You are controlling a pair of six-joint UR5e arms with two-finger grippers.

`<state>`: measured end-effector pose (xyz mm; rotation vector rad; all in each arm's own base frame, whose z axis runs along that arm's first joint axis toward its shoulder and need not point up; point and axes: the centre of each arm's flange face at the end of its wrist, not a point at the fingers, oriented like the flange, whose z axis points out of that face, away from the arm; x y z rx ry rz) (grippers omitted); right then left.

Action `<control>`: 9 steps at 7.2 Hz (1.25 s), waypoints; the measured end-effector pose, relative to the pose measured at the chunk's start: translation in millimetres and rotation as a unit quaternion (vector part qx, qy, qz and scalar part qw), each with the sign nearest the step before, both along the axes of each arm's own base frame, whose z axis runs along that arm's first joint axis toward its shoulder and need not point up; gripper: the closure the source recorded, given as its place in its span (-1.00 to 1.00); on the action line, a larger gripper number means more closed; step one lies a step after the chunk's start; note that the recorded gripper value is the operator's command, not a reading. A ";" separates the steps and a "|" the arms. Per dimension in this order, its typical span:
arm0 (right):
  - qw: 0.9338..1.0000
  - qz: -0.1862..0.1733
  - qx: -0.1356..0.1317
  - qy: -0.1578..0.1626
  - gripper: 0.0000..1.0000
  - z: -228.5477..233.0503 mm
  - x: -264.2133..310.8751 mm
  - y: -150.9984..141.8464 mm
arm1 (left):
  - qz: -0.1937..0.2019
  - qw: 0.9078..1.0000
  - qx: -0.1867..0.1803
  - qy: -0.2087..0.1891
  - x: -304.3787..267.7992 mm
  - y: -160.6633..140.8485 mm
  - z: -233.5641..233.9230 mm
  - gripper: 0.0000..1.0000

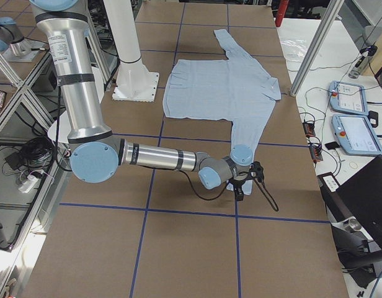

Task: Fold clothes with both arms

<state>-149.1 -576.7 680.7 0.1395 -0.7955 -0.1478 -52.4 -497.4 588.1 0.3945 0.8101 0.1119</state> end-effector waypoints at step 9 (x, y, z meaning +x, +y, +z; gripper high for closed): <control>1.000 -0.014 0.000 -0.003 0.23 -2.2 -15.9 1.6 | 0.000 1.000 0.003 0.000 -0.1 0.1 -2.4 -1.00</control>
